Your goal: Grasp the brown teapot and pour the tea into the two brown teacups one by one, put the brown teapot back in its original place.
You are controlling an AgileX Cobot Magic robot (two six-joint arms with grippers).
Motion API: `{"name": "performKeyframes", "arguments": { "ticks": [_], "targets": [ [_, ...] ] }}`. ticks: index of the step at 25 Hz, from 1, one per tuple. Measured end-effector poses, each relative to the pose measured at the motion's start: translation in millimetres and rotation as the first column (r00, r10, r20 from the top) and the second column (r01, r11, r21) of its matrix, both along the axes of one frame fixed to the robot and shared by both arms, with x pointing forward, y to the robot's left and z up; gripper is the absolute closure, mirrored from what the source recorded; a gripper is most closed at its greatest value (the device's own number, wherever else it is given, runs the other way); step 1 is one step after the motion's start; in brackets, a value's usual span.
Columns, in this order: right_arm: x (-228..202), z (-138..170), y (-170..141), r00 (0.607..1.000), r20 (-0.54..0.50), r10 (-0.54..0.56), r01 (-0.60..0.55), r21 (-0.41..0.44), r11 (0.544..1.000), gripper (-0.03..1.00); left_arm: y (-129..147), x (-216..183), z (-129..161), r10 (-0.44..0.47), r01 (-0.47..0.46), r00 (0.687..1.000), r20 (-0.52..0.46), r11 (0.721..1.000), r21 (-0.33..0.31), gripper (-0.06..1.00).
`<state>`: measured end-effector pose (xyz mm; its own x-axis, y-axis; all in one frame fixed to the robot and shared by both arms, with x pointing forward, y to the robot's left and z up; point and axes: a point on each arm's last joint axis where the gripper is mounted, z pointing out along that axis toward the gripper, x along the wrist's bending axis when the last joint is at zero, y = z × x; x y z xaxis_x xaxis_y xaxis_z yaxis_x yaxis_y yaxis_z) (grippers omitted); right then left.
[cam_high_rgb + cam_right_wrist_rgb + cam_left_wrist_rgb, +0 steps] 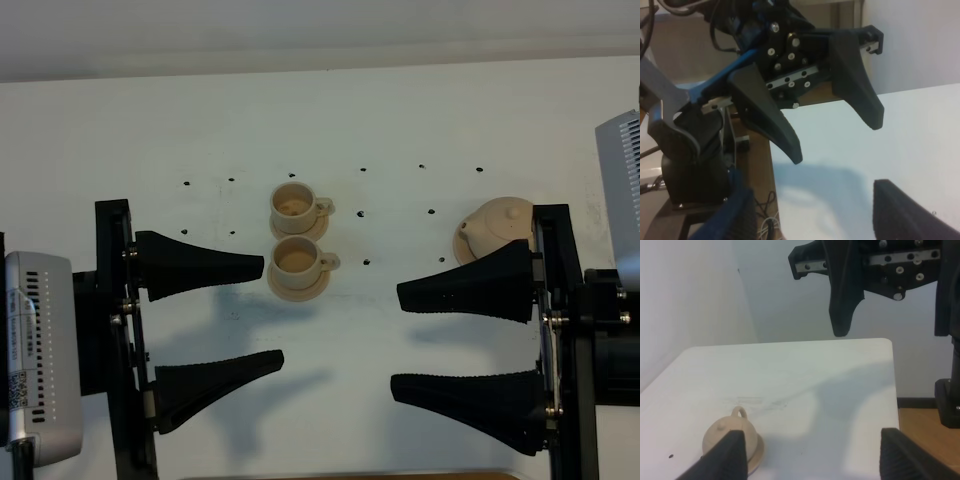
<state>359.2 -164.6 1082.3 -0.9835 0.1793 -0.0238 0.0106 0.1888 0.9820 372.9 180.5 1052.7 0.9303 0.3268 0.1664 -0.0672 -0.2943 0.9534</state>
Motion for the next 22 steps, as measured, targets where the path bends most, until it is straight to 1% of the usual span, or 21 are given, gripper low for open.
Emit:
{"name": "performKeyframes", "arguments": {
  "ticks": [10,14,16,18,21,22],
  "targets": [
    [0,0,0,1.000,0.000,-0.003,0.003,-0.001,1.000,0.47,0,0,0,0.003,-0.003,1.000,-0.001,1.000,0.001,0.32],
    [0,0,0,1.000,-0.004,-0.006,0.006,0.000,1.000,0.48,1,2,-1,0.024,-0.024,1.000,-0.017,1.000,0.000,0.32],
    [1,0,0,0.999,-0.034,-0.023,0.023,0.008,1.000,0.48,2,4,-1,0.055,-0.055,0.998,-0.039,0.998,-0.001,0.32],
    [5,2,-1,0.995,-0.076,-0.069,0.070,0.010,0.998,0.48,4,8,-1,0.115,-0.115,0.991,-0.069,0.993,0.001,0.34],
    [12,6,-3,0.983,-0.116,-0.145,0.144,-0.021,0.989,0.48,7,16,5,0.202,-0.201,0.974,-0.100,0.979,0.017,0.36],
    [14,6,-3,0.979,-0.121,-0.166,0.162,-0.043,0.986,0.48,8,19,8,0.223,-0.221,0.970,-0.096,0.975,0.038,0.37]
  ]
}}
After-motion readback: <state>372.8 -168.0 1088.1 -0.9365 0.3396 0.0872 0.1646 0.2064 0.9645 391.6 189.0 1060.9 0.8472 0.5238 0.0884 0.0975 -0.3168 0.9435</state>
